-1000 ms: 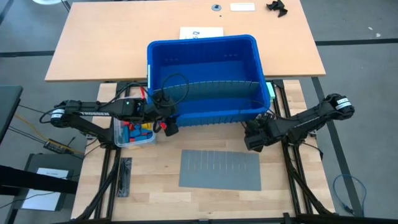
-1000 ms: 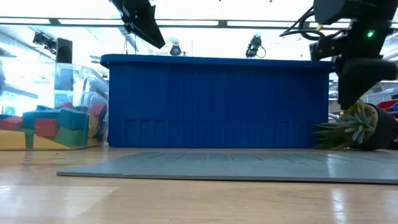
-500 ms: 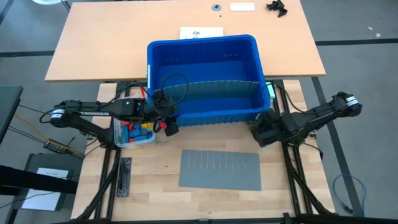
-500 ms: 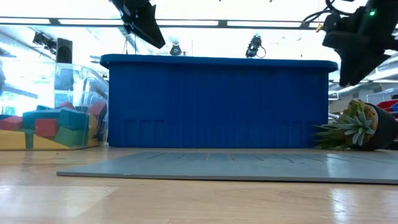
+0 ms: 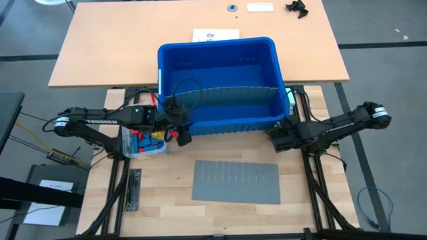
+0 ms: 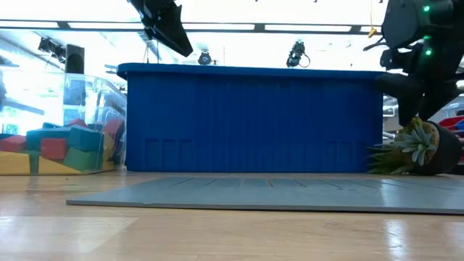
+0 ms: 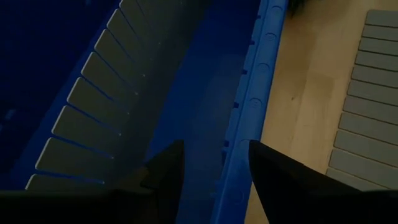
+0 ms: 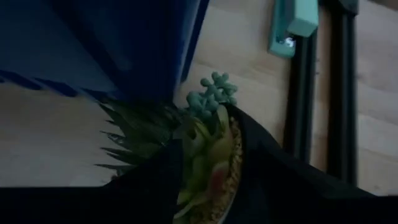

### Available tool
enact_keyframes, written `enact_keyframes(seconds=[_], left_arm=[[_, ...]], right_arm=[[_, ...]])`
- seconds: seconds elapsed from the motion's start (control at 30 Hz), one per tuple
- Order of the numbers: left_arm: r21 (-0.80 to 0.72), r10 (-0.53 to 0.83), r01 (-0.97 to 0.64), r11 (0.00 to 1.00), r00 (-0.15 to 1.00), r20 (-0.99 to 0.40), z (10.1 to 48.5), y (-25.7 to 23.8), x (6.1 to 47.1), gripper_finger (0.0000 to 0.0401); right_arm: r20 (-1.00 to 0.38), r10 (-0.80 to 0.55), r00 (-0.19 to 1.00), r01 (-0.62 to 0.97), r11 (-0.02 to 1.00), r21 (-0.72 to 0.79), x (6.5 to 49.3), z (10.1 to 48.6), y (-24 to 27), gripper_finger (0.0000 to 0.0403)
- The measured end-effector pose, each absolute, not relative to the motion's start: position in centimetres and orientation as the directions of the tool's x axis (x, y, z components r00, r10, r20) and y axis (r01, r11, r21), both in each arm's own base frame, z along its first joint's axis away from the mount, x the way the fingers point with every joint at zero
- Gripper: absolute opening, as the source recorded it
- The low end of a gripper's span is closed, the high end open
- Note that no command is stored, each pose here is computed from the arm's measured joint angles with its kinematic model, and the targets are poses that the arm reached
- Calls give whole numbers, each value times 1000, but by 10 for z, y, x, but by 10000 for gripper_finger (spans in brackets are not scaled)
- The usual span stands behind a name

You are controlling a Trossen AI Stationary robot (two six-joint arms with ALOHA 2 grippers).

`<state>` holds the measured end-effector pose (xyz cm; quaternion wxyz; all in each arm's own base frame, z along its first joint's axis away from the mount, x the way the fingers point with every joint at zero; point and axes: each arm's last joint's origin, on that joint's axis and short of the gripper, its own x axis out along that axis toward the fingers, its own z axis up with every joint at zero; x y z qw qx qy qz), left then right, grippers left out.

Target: Sort Items/Unsort Items

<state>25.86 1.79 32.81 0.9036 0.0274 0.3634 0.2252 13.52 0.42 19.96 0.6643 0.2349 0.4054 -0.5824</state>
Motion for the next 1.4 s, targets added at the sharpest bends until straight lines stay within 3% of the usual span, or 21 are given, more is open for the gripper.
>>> enact_keyframes(seconds=[0.2,0.53,0.87,1.13,1.4], left_arm=[[209,427,-389,897,641,-638,329,18,259,186],[199,419,-385,901,659,-625,330,16,261,186],[195,412,-377,905,672,-615,331,13,262,186],[197,399,-354,914,699,-593,333,8,264,186],[193,381,-334,923,716,-585,335,1,265,186]], right_arm=[[-817,-576,-6,947,258,-189,134,194,8,196],[-877,-445,180,938,346,16,153,220,29,193],[-868,-469,164,925,379,-30,151,225,30,189],[-850,-478,223,895,446,-16,156,242,32,187],[-835,-450,317,798,602,-21,167,247,35,189]])
